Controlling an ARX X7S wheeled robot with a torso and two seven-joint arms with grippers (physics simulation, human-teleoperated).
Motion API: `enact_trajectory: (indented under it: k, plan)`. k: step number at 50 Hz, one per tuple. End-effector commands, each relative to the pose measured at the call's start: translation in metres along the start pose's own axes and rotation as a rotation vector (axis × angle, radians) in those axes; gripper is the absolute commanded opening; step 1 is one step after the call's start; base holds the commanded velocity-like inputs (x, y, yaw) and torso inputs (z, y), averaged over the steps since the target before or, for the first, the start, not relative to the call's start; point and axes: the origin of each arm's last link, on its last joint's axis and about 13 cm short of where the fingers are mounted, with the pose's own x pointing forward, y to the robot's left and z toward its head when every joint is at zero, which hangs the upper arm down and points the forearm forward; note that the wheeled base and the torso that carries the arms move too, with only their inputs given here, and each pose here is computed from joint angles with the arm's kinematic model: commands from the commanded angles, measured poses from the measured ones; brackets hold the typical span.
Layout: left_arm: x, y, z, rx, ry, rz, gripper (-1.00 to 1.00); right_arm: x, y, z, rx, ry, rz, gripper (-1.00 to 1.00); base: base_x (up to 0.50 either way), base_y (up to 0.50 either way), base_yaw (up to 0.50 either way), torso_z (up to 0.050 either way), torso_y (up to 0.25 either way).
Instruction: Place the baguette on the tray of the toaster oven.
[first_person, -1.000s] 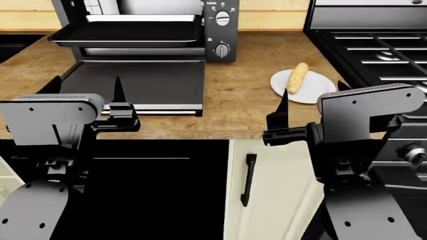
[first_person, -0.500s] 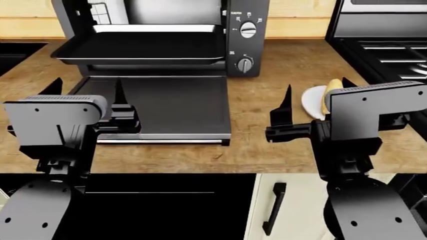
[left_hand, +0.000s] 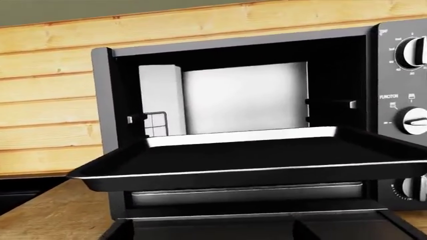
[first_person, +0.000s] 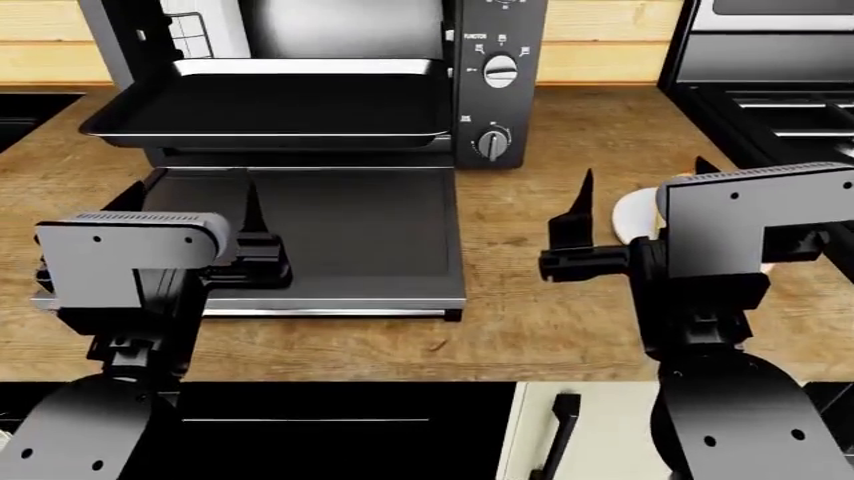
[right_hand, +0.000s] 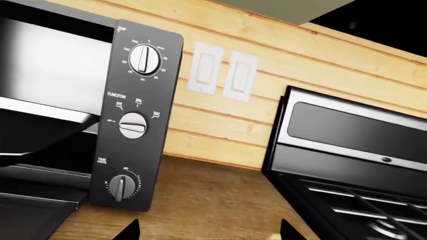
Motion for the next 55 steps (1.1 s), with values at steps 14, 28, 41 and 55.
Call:
enact_trajectory:
  k: [14, 28, 41, 55]
  plan:
    - [-0.002, 0.002, 0.0, -0.008, 0.012, 0.0, 1.0, 0.023, -0.023, 0.023, 0.067, 0.108, -0.042, 1.0, 0.0, 0.0, 0.0, 0.0, 0.0]
    - [-0.001, 0.002, 0.001, -0.011, 0.011, -0.002, 1.0, 0.055, -0.037, 0.034, 0.213, 0.228, -0.047, 1.0, 0.0, 0.0, 0.0, 0.0, 0.0]
    - [-0.001, 0.002, 0.0, -0.01, 0.012, -0.003, 1.0, 0.08, -0.047, 0.035, 0.257, 0.321, -0.074, 1.0, 0.0, 0.0, 0.0, 0.0, 0.0]
    - [-0.001, 0.001, -0.001, -0.009, 0.015, -0.008, 1.0, 0.106, -0.056, 0.031, 0.295, 0.398, -0.094, 1.0, 0.0, 0.0, 0.0, 0.0, 0.0]
